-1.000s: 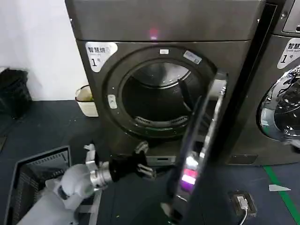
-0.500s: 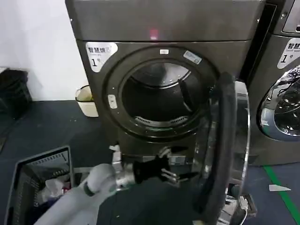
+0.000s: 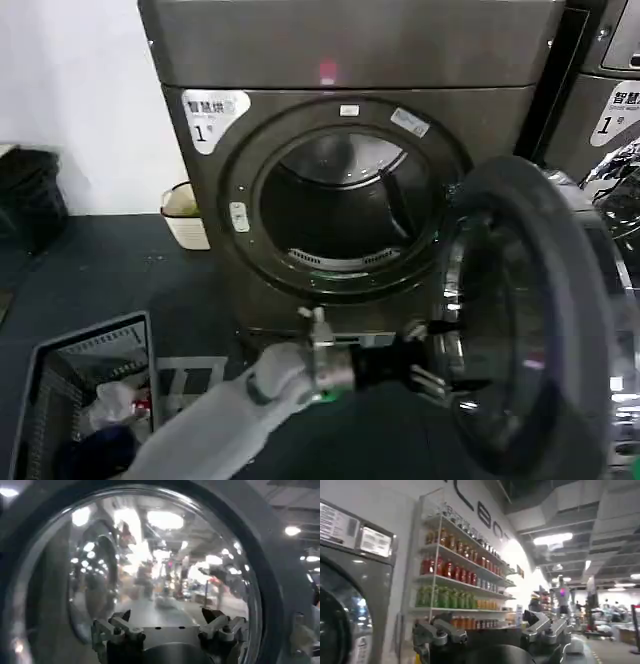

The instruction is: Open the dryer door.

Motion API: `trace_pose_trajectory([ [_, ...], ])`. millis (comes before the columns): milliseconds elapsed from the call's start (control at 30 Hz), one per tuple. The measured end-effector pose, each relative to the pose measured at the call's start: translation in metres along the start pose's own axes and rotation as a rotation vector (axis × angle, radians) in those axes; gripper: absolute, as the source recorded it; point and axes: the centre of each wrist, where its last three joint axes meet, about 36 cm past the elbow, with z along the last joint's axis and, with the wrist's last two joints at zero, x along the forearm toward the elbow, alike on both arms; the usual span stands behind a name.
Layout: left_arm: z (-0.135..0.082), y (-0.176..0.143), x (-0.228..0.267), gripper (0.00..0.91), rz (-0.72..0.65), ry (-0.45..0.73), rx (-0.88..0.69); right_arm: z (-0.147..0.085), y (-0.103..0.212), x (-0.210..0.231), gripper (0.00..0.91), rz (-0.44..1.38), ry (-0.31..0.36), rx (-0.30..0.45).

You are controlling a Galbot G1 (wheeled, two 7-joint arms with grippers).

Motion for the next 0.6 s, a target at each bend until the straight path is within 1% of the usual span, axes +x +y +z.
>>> trace_pose_trajectory([
  [167,0.005,0.004,-0.033,0.907,0.018,-0.015,-0.013,-0.017,-0.011,0.003,0.907,0.019,-0.007,0.038],
  [267,0.007,0.006,-0.052,0.907,-0.011,-0.024,-0.037,-0.025,-0.015,0.006,0.907,0.022,-0.021,0.048],
  [367,0.007,0.009,-0.069,0.907,-0.025,-0.029,-0.107,-0.028,-0.016,0.009,0.907,0.024,-0.028,0.051],
  [600,0.003,0.016,-0.103,0.907,-0.047,-0.020,-0.145,-0.029,-0.021,0.016,0.907,0.031,-0.025,0.056],
])
